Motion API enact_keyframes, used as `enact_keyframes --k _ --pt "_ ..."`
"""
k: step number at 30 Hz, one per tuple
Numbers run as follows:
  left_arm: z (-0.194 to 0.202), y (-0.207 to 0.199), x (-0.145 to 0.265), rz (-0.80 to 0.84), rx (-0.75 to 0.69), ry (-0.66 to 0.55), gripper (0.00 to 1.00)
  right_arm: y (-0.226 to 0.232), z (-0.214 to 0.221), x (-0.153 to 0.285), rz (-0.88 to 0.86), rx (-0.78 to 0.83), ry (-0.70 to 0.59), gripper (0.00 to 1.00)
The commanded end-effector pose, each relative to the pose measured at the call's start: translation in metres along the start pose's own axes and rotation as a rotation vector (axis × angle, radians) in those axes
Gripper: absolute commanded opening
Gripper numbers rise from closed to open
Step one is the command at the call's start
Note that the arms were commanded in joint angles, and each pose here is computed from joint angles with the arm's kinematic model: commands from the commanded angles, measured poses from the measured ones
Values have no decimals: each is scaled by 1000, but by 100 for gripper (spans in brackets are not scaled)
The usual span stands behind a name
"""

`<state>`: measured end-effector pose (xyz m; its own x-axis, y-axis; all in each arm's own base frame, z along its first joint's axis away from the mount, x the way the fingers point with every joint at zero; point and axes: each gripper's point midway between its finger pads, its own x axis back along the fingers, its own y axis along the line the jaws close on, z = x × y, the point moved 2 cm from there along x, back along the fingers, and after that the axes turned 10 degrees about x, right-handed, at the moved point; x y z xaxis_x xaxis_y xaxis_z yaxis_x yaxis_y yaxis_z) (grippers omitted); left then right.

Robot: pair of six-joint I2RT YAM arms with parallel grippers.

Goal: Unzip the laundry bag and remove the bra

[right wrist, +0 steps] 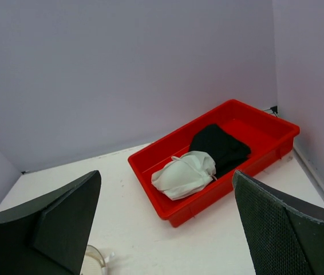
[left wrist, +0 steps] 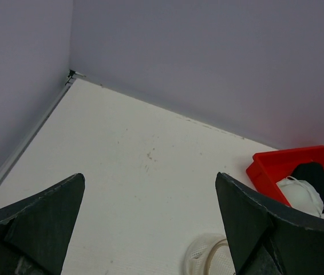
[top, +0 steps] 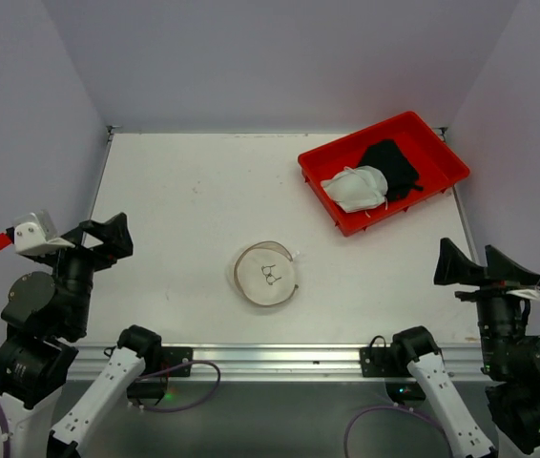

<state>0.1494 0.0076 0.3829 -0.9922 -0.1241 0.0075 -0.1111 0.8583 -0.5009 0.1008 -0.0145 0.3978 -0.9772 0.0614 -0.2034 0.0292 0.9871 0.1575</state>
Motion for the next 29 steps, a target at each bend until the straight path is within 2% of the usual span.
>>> enact_keyframes --k 1,14,29 --pt "10 15 3 -43 -42 11 100 0 13 2 -15 25 26 99" --pt "31 17 3 -21 -29 60 100 -1 15 12 -30 -3 0 99" --pt "44 7 -15 -5 -25 98 100 6 18 4 -51 -6 12 99"
